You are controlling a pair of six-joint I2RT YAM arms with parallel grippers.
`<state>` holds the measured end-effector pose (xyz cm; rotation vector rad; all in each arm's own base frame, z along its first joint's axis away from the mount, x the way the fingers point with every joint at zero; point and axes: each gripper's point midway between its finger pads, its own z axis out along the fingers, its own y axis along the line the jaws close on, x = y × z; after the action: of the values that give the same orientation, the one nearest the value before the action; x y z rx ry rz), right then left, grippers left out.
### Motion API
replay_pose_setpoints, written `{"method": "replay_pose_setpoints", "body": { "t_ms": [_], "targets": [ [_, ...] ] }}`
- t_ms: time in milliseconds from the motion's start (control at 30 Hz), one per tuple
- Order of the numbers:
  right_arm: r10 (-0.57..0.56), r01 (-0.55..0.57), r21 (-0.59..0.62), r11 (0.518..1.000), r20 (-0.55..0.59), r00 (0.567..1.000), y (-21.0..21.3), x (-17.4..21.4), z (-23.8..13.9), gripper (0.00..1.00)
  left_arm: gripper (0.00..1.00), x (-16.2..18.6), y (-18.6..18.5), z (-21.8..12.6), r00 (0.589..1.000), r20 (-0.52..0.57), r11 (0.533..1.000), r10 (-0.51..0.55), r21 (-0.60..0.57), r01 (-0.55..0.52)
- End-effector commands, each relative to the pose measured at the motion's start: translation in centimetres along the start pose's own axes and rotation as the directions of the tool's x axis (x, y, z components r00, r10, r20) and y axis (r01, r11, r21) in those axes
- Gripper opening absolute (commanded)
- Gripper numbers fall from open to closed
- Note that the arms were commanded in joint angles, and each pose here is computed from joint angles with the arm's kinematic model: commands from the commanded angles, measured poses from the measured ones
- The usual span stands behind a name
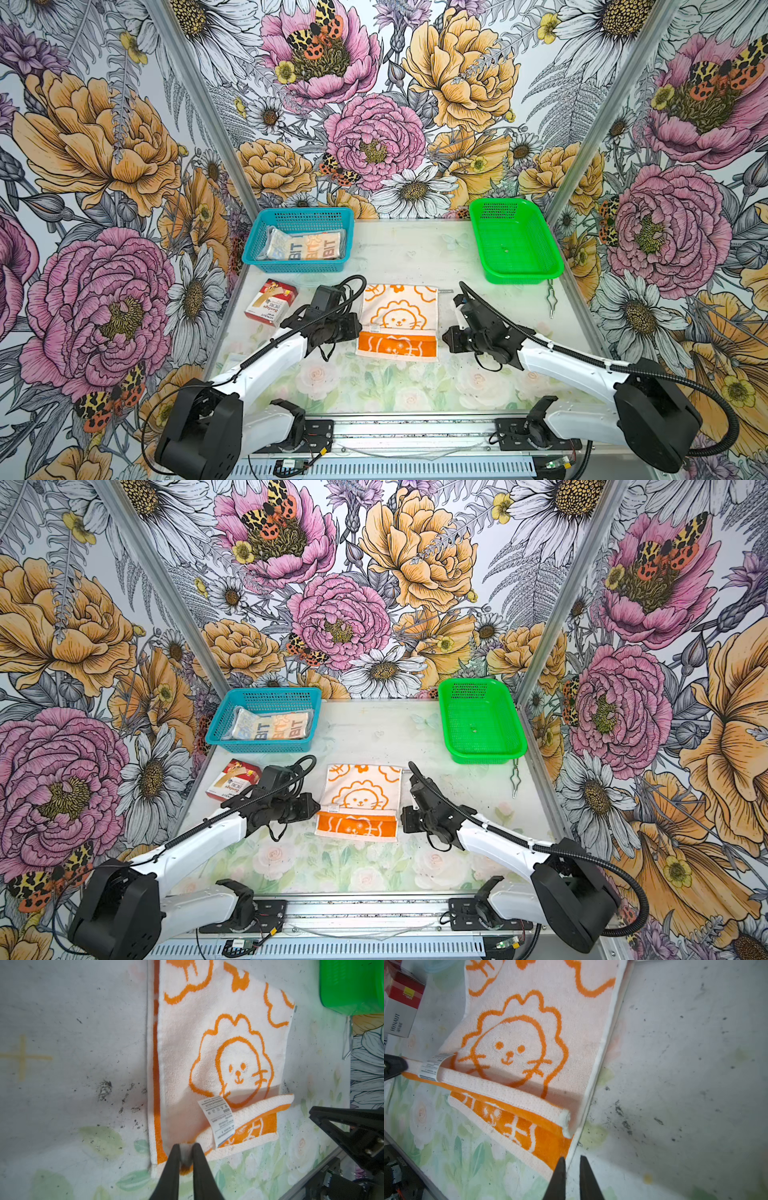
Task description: Fold and stack the towels
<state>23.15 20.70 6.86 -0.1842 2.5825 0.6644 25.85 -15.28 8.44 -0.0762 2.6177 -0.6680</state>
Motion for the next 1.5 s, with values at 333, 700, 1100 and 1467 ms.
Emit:
{"method": "replay_pose_setpoints", "body": {
  "t_ms": [333,700,1100,1467],
  "targets": [
    [-0.095,0.095,-0.002,0.995,-0.046,0.994,2.2,-3.5,3.7,0.3,0.34,-1.8,-1.6,0.1,0.996,0.042,0.997,0.076,-0.003,-0.076],
    [-0.044,0.037,-0.061,0.997,-0.121,0.992,2.2,-0.1,3.0,0.3,0.34,1.7,-1.5,2.4,0.988,-0.135,0.997,0.074,0.007,-0.074],
    [0.033,-0.042,-0.069,0.997,-0.138,0.99,2.7,3.1,1.5,0.33,0.32,5.2,0.6,1.0,0.988,-0.15,0.995,-0.021,-0.098,0.006],
    [0.065,-0.063,0.015,0.998,-0.186,0.98,1.1,4.2,3.2,0.37,0.35,3.7,0.4,1.6,0.991,-0.131,0.995,-0.018,-0.099,0.005]
  ]
}}
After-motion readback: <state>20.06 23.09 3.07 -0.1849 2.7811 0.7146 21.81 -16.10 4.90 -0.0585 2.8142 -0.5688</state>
